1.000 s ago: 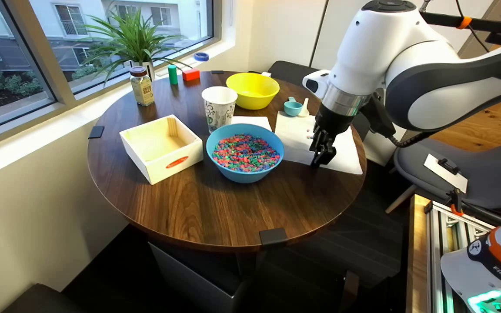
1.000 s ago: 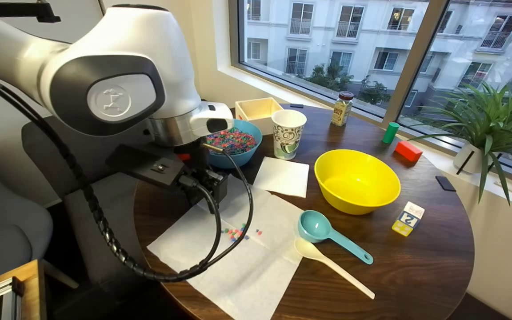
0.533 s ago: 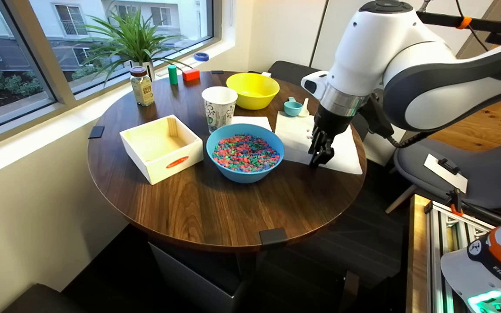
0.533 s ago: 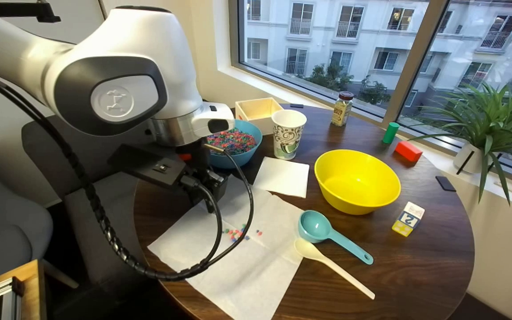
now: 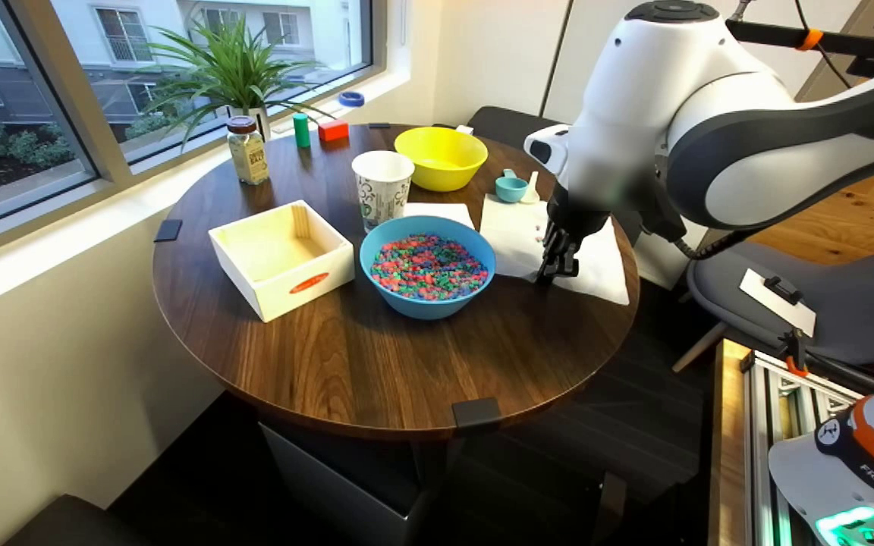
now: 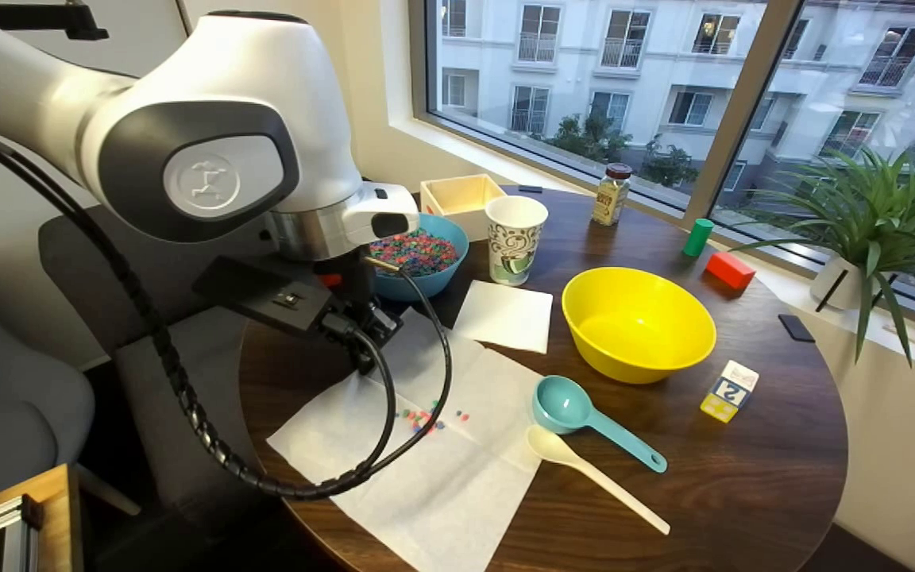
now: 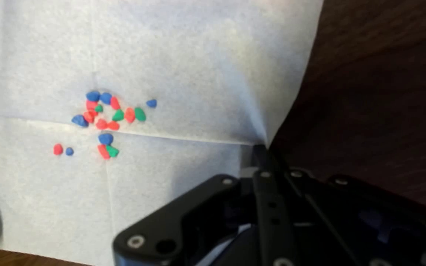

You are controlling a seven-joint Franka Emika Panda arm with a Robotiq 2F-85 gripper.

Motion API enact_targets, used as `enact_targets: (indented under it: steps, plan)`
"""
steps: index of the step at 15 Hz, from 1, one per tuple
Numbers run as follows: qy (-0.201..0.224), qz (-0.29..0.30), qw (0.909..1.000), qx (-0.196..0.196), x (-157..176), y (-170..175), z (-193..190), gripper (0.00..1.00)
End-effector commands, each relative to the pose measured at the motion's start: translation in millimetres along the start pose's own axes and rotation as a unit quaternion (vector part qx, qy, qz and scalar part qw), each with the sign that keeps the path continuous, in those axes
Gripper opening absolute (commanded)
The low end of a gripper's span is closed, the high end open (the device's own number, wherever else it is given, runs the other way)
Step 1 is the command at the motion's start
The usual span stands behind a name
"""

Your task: Pick up some if the substance in the blue bowl and put it on the white paper towel, fold the paper towel into half from left to right

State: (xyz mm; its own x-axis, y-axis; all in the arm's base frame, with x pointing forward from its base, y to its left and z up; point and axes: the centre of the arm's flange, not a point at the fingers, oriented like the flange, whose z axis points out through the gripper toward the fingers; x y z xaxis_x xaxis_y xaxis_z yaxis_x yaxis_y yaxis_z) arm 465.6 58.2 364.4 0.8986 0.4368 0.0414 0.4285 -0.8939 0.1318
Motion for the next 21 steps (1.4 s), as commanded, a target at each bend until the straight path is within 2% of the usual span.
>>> enact_targets:
  steps: [1,9,21]
  plan:
    - [0.004,-0.008,0.9999,0.013,5,-7,3,0.00]
    - [0.020,-0.035,0.9989,0.022,13,-43,-19,0.00]
    - [0.066,-0.005,0.9978,0.000,-8,-30,-55,0.00]
